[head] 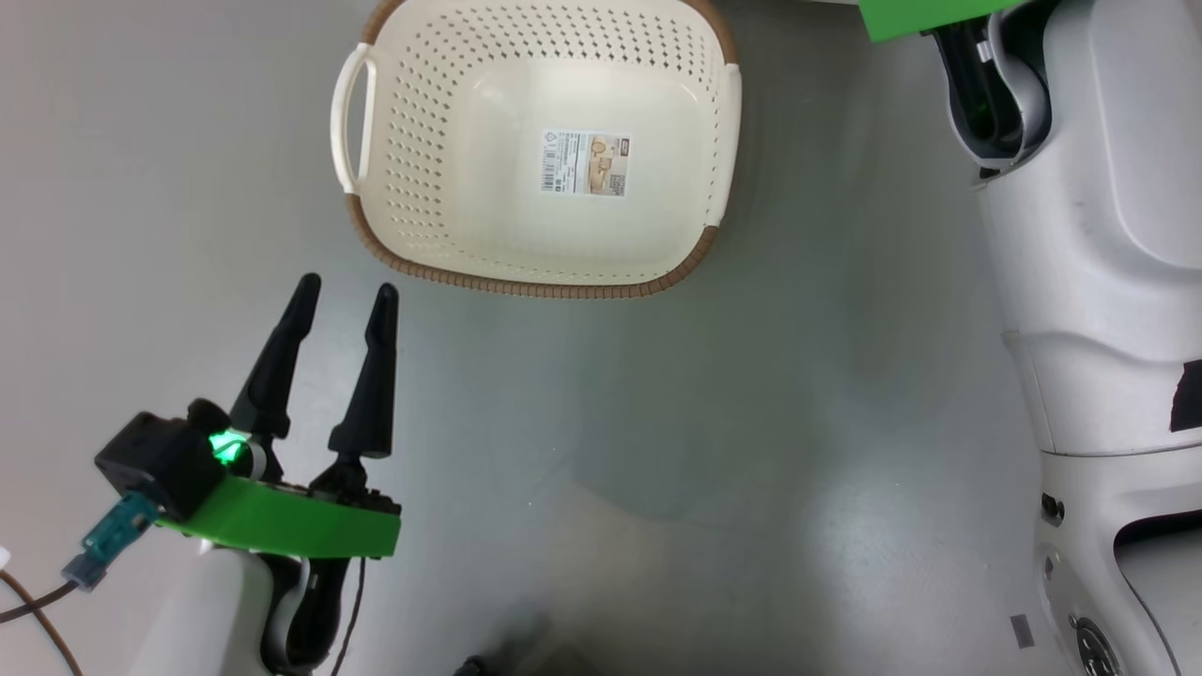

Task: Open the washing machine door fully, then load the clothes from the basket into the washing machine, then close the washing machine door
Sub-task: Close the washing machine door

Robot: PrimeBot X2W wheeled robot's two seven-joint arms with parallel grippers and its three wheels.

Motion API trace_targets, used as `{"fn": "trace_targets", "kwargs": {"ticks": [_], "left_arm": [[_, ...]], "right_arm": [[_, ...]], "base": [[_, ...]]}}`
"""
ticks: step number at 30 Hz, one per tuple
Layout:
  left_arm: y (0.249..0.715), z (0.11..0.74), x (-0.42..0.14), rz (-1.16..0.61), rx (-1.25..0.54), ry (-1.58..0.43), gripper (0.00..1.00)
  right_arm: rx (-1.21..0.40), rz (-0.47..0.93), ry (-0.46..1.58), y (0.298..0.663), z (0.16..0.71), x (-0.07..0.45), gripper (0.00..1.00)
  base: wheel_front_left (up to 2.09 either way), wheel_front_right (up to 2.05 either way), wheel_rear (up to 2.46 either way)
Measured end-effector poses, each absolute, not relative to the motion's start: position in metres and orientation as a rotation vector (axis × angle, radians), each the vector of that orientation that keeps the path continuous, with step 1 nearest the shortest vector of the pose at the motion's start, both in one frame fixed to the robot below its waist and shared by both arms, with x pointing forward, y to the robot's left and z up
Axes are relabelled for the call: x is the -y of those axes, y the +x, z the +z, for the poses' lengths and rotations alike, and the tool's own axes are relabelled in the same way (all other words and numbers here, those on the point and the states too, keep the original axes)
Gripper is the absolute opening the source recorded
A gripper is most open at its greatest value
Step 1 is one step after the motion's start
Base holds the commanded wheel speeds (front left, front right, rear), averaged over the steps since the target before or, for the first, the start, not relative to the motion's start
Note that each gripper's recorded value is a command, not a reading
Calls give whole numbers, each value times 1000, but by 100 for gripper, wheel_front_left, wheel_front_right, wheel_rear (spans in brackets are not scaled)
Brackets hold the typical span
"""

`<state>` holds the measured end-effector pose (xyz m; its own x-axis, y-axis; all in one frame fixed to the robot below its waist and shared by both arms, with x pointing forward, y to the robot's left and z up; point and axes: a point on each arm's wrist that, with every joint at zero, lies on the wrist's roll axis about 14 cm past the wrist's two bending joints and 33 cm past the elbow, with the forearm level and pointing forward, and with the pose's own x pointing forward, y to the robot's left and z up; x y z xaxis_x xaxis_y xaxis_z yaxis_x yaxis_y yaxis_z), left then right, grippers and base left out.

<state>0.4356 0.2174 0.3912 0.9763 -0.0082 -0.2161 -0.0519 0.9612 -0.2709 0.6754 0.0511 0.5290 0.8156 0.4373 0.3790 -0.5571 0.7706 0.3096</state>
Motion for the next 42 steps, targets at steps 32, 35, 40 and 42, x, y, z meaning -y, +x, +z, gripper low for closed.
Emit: {"fn": "trace_targets", "kwargs": {"ticks": [32,35,40,42], "left_arm": [[420,458,-216,-26,-48,-217,100],[416,460,-213,-32,-45,-215,100],[412,463,-209,-49,-37,-213,100],[412,466,-206,-60,-32,-209,100]], "right_arm": [[160,505,331,557,521,8,100],[148,474,329,543,520,22,100],[134,411,331,521,519,49,100],[132,390,323,512,520,59,100]], "base": [[0,0,0],[0,0,0],[0,0,0],[0,0,0]]}}
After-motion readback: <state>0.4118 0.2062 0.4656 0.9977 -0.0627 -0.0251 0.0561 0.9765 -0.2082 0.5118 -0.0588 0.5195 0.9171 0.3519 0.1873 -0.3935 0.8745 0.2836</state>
